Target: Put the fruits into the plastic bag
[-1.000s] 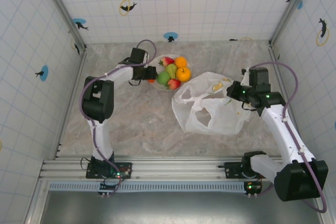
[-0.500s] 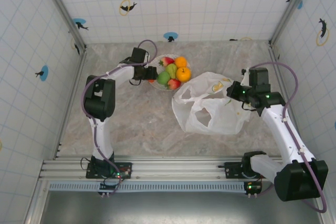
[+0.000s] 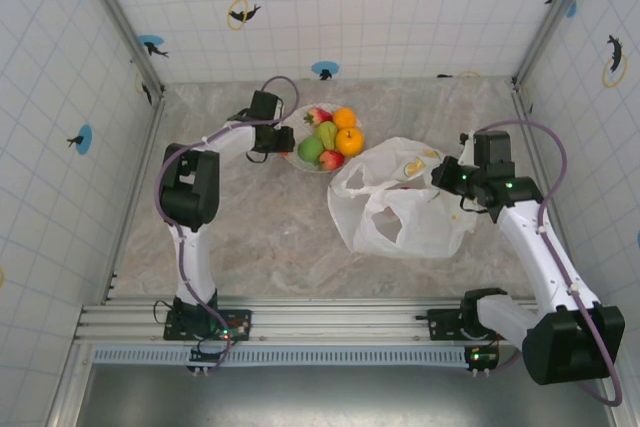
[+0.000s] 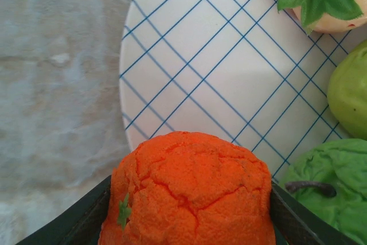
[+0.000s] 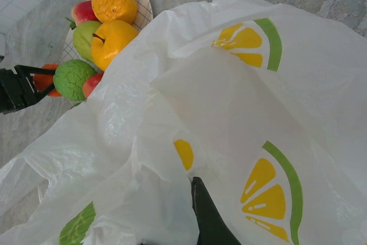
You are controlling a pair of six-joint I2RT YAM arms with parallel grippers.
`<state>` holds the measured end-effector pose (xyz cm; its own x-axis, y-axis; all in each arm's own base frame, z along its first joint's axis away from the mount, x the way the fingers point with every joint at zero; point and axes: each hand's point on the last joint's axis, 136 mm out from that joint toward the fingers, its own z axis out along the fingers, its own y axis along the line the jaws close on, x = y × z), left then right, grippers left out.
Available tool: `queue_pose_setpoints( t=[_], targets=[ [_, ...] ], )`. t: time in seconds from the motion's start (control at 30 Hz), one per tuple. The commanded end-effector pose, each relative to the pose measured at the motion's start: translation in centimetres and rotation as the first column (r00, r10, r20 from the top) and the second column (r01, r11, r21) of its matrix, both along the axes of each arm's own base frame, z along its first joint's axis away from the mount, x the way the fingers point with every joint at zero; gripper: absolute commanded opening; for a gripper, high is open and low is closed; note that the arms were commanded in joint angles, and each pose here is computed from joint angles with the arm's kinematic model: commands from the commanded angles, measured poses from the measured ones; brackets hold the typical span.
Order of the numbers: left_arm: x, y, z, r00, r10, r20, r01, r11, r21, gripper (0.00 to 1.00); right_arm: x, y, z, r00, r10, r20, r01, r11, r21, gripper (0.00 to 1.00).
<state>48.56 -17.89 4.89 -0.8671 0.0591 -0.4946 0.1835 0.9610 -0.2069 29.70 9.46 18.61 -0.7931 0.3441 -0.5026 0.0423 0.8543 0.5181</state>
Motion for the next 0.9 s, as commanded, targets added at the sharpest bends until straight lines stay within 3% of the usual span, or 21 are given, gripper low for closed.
queue_pose_setpoints(
  t=[0.0,0.23,0.37,0.57,0.87],
  targets=[
    [-1.0,1.1,5.9,0.993,0.057,0.104,-0.055,0.998,-0.021,0.57,0.2,0.2,0.7,0.999,-0.011,0.036,0.010,0.999,0.034,0.00],
    [-10.7,0.2,9.7,0.985,0.063,0.161,-0.020,0.966,-0.256,0.57,0.7,0.7,1.5,0.997,-0.032,0.071,0.025,0.995,0.096,0.00],
    [-17.4,-2.0,9.6,0.985,-0.052,0.165,0.097,0.956,-0.276,0.57,0.9,0.8,1.7,0.996,-0.038,0.081,0.029,0.994,0.106,0.00],
    [-25.4,-5.6,9.3,0.952,-0.254,0.170,0.298,0.893,-0.338,0.57,1.3,1.1,1.9,0.995,-0.042,0.089,0.031,0.992,0.126,0.00],
    [-30.4,-10.6,10.7,0.845,-0.463,0.266,0.533,0.769,-0.354,0.57,1.7,1.9,2.0,0.995,-0.038,0.088,0.025,0.990,0.137,0.00]
  ],
)
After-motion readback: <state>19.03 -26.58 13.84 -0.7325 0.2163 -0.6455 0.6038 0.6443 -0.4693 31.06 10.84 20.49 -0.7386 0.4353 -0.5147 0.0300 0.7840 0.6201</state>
